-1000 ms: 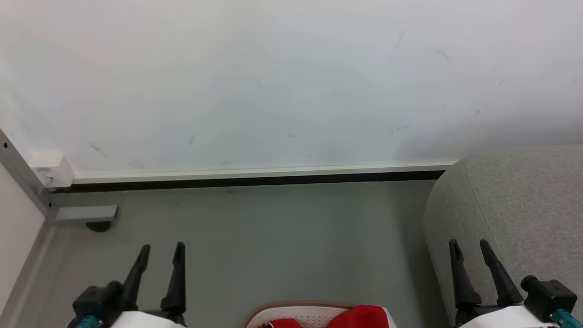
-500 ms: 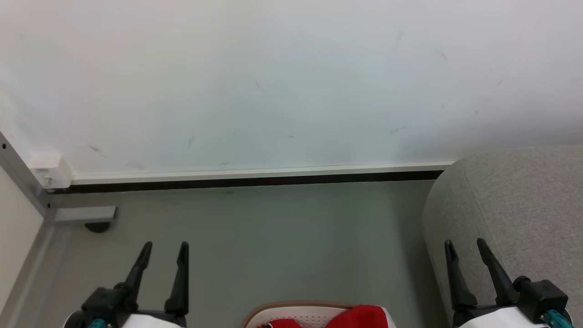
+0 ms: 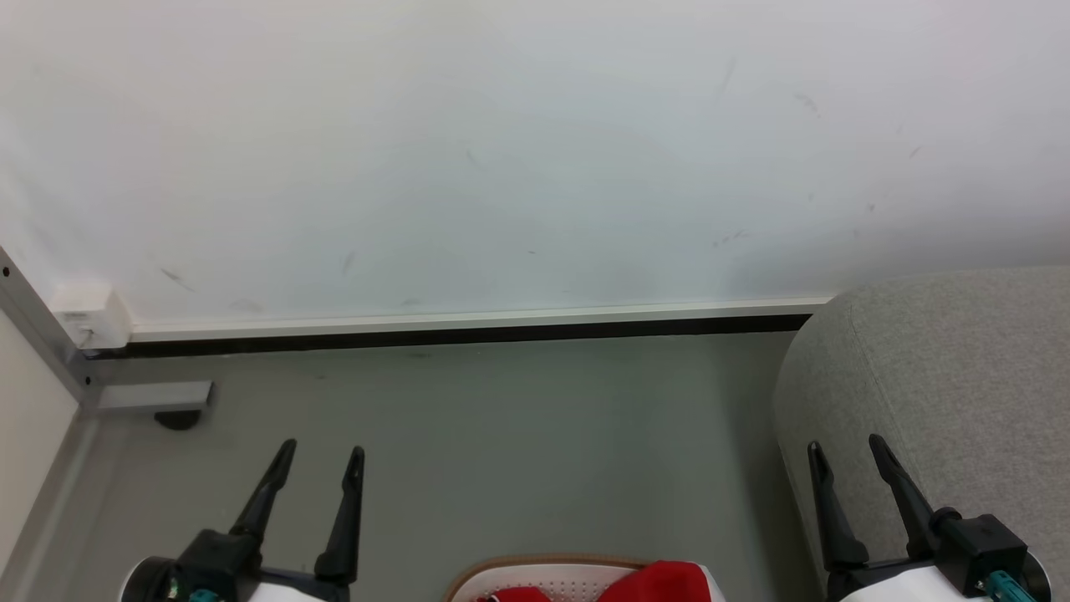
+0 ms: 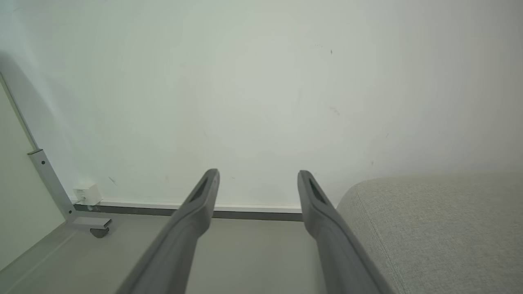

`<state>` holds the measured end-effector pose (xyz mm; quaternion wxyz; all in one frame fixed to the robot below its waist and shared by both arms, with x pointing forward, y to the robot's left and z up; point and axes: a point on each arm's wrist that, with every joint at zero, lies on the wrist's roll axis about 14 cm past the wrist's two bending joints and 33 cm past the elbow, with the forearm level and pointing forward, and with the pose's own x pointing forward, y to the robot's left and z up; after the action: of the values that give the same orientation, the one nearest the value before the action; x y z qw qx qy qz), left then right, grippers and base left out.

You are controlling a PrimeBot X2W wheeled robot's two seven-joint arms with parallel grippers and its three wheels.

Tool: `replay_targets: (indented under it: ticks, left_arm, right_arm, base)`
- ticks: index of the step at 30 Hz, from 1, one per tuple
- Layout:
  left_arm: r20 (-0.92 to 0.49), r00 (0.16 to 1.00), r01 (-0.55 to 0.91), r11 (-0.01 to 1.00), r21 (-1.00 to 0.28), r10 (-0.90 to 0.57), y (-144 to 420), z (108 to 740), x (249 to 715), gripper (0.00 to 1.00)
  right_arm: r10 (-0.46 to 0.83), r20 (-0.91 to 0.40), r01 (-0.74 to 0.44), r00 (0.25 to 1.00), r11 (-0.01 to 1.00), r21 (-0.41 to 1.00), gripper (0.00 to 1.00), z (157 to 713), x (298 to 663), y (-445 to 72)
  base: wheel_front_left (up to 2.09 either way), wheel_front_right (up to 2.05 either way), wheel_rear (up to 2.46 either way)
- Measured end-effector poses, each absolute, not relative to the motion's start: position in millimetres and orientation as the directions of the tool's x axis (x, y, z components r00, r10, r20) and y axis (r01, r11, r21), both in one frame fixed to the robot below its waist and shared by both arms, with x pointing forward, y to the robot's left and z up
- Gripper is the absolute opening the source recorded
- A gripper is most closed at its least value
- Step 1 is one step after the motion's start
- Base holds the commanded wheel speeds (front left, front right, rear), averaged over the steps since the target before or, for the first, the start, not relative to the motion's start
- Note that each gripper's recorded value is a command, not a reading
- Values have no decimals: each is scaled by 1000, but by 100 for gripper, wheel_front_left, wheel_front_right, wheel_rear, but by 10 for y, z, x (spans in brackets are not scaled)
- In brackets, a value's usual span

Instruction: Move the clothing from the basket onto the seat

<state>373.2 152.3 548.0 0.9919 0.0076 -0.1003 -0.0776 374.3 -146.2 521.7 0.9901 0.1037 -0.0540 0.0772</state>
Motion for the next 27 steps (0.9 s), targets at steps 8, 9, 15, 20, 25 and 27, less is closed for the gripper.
replay_targets:
  ticks: [8, 9, 15, 20, 25, 27]
  left_arm:
    - [207, 965, 153, 987, 52, -160, 1512, 5499, 3727, 100]
    - [206, 965, 152, 987, 51, -159, 1514, 5497, 3727, 100]
    - [202, 966, 153, 987, 45, -159, 1513, 5483, 3735, 100]
    - [198, 967, 153, 987, 41, -159, 1508, 5466, 3748, 100]
    - [191, 968, 159, 987, 37, -163, 1490, 5442, 3768, 100]
    - [187, 968, 164, 986, 33, -167, 1474, 5427, 3784, 100]
  right_arm:
    - [146, 130, -168, 981, 970, 178, 100, 5233, 3735, -1449]
    - [146, 130, -168, 981, 970, 179, 100, 5232, 3735, -1449]
    - [145, 127, -166, 981, 969, 180, 100, 5223, 3737, -1453]
    - [141, 125, -162, 982, 970, 183, 100, 5215, 3738, -1464]
    - [135, 121, -156, 983, 970, 188, 100, 5200, 3733, -1482]
    - [130, 121, -151, 984, 970, 189, 100, 5199, 3735, -1499]
  base:
    - [0, 0, 0]
    - [0, 0, 0]
    - [0, 0, 0]
    - [0, 0, 0]
    - [0, 0, 0]
    - [0, 0, 0]
